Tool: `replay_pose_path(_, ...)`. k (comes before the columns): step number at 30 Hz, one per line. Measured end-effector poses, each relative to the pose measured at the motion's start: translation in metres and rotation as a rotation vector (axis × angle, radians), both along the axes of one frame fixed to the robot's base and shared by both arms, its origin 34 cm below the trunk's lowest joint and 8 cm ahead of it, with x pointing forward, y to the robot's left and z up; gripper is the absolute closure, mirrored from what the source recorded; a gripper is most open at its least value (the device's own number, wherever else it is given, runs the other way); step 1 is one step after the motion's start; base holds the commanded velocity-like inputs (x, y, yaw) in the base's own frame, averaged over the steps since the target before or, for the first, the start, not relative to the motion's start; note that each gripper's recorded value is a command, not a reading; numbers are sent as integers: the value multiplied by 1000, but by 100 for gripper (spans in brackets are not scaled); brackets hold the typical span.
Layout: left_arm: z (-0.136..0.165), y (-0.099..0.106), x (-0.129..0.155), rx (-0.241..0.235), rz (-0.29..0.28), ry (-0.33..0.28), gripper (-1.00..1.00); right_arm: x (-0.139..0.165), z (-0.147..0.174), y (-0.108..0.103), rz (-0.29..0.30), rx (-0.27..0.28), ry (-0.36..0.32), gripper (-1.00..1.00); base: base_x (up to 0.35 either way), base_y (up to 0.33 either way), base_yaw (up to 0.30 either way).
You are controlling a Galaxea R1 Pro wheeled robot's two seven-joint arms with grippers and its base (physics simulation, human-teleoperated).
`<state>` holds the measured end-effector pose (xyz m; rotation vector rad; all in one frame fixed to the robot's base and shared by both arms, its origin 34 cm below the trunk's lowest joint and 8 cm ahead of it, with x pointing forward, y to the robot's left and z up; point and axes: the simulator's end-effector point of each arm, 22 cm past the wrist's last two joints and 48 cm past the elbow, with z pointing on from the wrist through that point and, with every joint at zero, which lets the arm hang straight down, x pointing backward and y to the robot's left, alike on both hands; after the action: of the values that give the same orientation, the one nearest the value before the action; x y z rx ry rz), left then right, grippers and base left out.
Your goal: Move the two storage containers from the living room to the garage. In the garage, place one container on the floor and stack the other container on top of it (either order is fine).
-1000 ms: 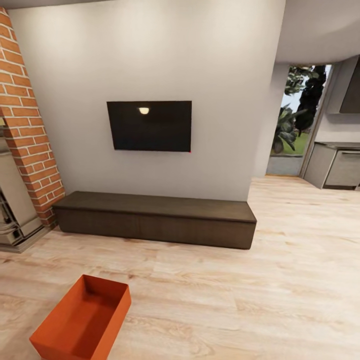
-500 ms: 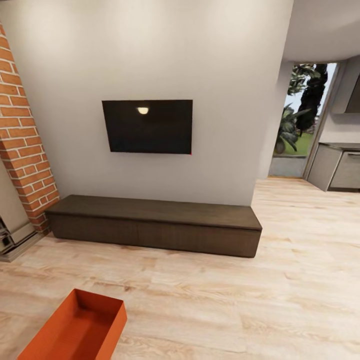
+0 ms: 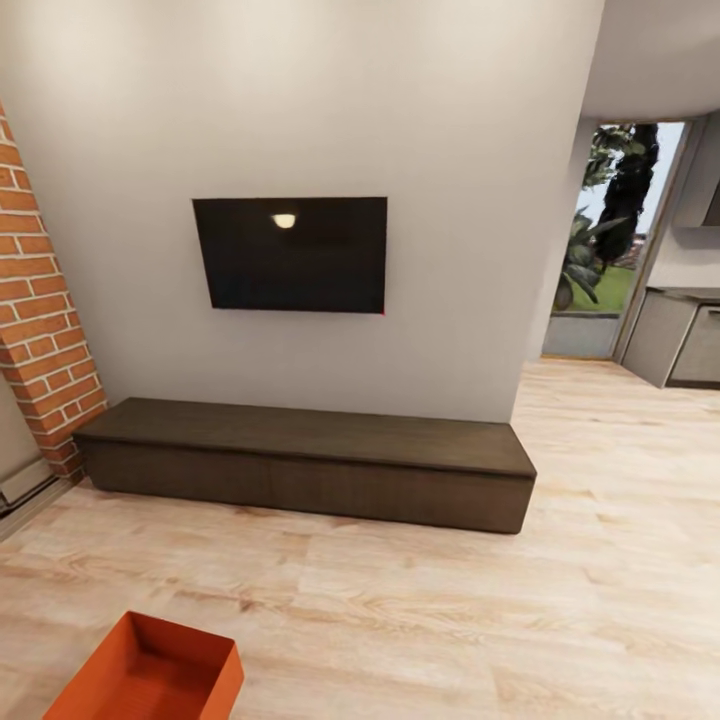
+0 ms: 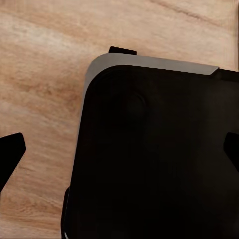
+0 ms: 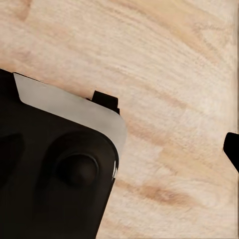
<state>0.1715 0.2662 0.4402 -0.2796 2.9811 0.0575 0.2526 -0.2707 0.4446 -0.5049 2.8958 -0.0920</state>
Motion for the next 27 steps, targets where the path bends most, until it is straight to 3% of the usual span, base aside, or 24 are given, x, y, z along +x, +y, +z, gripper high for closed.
replay_pose_path(21, 0, 0, 0, 0, 0, 0, -100, 0, 0, 0, 0, 1, 2, -100, 301, 0, 0)
replay_pose_path(27, 0, 0, 0, 0, -1, -1, -100, 0, 0, 0, -1, 0, 3, -100, 162, 0, 154)
